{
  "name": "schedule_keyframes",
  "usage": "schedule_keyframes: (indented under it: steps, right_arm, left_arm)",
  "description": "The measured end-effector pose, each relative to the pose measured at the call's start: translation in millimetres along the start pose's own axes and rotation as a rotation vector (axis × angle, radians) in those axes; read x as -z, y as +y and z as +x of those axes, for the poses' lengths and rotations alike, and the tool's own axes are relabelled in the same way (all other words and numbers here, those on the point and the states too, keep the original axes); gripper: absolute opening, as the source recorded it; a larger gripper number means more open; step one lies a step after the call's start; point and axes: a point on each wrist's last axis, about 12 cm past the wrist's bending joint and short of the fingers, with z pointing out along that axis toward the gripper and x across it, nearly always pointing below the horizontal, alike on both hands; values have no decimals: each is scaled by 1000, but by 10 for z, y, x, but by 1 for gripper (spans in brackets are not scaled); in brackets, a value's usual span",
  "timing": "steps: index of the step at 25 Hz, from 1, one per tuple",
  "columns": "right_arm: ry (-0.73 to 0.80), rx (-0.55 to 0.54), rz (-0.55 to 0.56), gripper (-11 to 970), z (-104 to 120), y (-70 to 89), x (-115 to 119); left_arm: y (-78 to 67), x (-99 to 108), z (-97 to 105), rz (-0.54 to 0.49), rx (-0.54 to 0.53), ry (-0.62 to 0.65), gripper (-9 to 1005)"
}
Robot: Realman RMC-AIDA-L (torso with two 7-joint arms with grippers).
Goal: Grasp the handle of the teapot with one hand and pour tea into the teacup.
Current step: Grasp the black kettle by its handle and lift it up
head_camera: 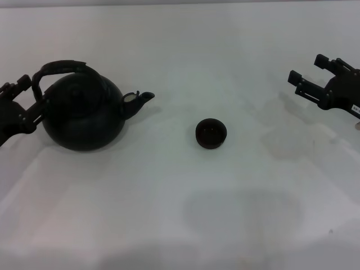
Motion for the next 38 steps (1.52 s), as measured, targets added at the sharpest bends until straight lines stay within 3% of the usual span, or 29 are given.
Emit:
schedule_keyframes:
  steps: [12, 23, 34, 38]
  right_arm:
    - [1, 9, 5, 845, 7, -4, 6]
    - [5, 10, 17, 845, 20, -15, 12]
    - [13, 8, 16, 845, 46, -3, 23]
    - [12, 8, 14, 845, 45, 0, 23]
  left_arm:
    - [-38, -25, 62, -7, 27, 20, 632]
    - [-106, -19, 135, -34, 47, 1, 334]
    - [-64, 73, 142, -104, 39, -35, 180]
    - [-53, 86, 139, -117, 44, -43, 179]
